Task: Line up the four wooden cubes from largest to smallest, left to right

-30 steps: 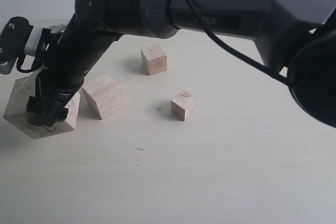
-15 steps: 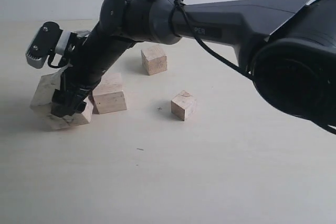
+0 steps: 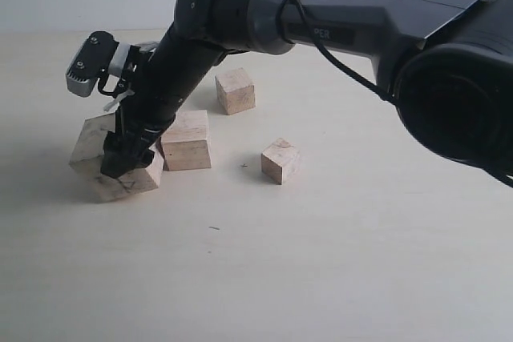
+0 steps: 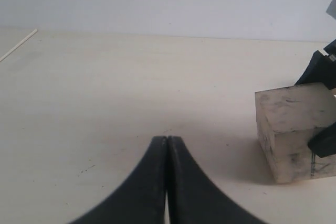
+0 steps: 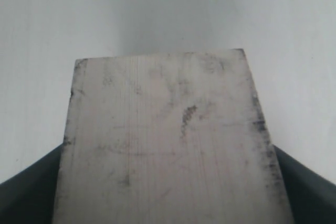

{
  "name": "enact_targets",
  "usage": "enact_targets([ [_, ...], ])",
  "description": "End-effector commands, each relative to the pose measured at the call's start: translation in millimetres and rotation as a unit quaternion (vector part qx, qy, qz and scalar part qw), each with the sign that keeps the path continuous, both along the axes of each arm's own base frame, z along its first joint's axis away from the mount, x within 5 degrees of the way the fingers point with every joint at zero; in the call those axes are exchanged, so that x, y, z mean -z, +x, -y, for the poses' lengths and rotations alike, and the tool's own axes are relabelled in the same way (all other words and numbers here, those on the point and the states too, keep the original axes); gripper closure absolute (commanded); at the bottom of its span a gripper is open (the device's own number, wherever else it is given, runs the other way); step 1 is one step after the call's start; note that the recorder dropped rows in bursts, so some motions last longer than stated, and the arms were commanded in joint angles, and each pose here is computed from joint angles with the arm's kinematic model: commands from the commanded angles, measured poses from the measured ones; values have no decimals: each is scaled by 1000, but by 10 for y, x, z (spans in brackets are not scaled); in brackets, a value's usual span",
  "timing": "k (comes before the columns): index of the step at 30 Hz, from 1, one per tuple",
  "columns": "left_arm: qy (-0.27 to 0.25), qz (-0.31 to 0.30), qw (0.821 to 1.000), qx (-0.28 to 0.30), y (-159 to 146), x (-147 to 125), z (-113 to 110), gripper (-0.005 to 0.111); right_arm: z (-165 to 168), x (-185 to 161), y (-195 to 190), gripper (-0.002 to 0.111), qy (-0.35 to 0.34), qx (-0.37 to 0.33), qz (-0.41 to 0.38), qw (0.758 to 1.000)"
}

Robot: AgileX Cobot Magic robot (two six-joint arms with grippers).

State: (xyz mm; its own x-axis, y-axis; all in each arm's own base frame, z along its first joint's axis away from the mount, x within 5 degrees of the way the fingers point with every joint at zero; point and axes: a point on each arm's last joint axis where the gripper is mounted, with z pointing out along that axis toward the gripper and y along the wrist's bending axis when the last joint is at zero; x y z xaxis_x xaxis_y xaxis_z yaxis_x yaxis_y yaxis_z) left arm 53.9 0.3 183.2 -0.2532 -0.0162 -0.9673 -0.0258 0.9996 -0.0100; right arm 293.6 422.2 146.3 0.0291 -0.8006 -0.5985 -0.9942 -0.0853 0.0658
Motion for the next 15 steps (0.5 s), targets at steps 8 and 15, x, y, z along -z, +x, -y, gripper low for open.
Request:
enact_targets([
  [8,-2,8,1000,2,0,-4,3,107,-7,-139,-1,55,7,-11,17,1000],
  [15,-2,8,1000,2,0,-4,3,107,12,-124,9,27,-5,-18,29,999],
])
